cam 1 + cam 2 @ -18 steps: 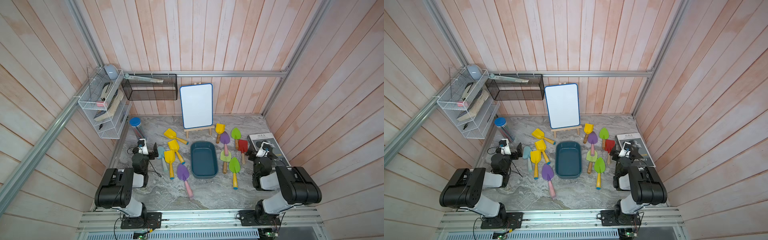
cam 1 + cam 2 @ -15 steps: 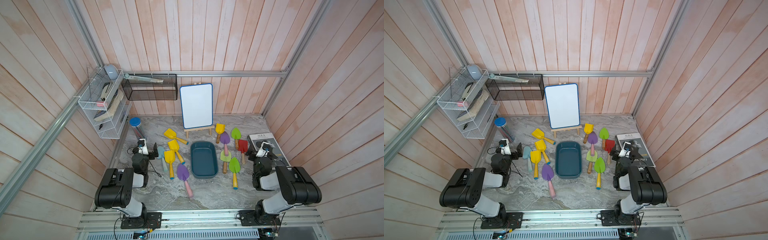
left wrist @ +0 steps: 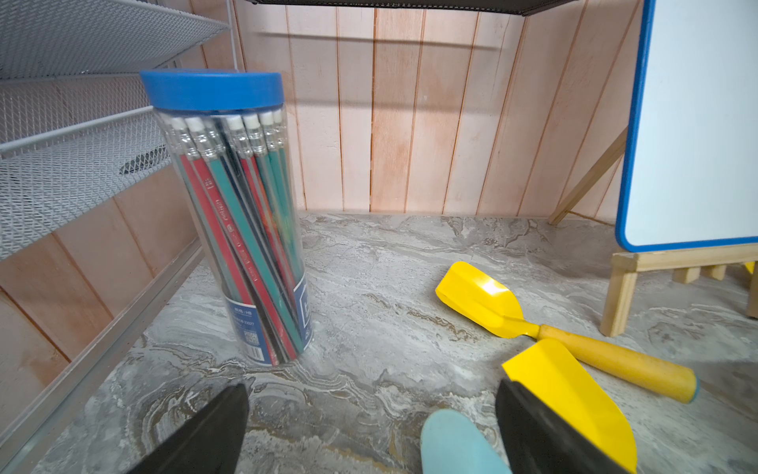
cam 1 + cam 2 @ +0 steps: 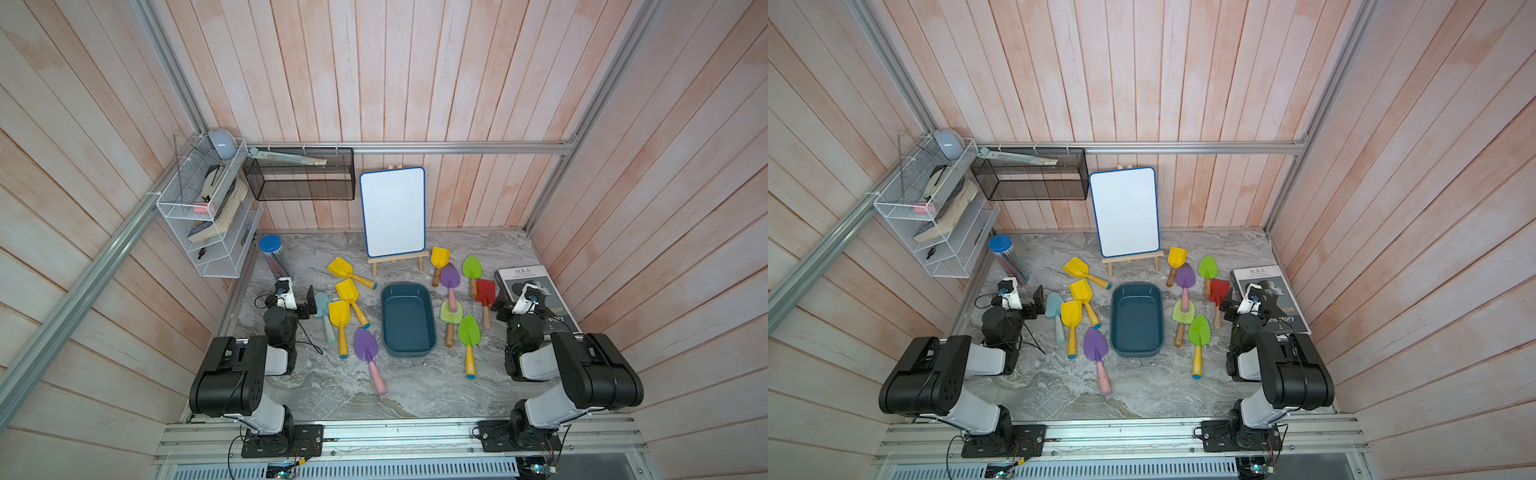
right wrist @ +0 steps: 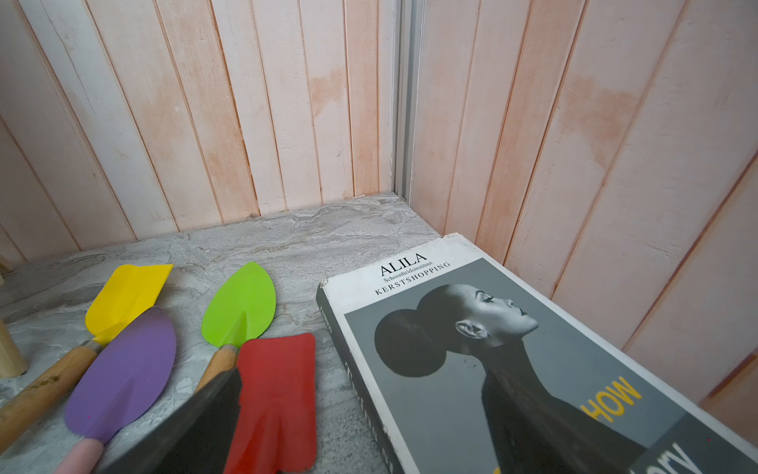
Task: Put the shovel into the storage box
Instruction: Pick up the shovel from the center of the board.
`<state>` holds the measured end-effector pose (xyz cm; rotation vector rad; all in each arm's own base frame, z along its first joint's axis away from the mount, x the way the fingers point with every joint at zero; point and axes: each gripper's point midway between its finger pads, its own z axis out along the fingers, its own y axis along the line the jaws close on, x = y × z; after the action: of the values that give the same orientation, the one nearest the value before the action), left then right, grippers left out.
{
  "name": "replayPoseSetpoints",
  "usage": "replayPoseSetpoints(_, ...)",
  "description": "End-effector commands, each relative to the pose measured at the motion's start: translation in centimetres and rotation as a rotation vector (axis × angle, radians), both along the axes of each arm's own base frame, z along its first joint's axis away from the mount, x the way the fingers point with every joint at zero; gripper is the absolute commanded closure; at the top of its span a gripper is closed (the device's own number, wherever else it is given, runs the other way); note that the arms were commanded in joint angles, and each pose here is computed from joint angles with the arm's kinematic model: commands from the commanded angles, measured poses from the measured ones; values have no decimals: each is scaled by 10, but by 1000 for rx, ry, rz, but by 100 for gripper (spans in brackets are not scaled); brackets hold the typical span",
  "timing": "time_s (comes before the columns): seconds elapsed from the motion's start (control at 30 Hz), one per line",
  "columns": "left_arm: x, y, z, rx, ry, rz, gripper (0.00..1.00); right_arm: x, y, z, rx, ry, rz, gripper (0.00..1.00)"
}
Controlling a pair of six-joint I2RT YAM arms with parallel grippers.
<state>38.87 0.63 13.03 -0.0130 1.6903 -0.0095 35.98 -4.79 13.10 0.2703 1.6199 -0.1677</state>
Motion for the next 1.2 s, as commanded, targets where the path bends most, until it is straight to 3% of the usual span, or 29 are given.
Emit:
replayPoseSetpoints(0.0,0,1,1,-3,-4,4,0,4,3,2,-5,-3,9,2)
replayPoseSetpoints(0.77,-1,6,2,-3,-5,28,0,2,2,10,-3,-14,6,4)
replayPoseSetpoints(1.0,8,39,42,-61,72,262,0,22,2,44,26,156,0,5)
replayPoseSetpoints(1.17,20,22,72,-117,163,256,0,27,23,51,111,327,73,8)
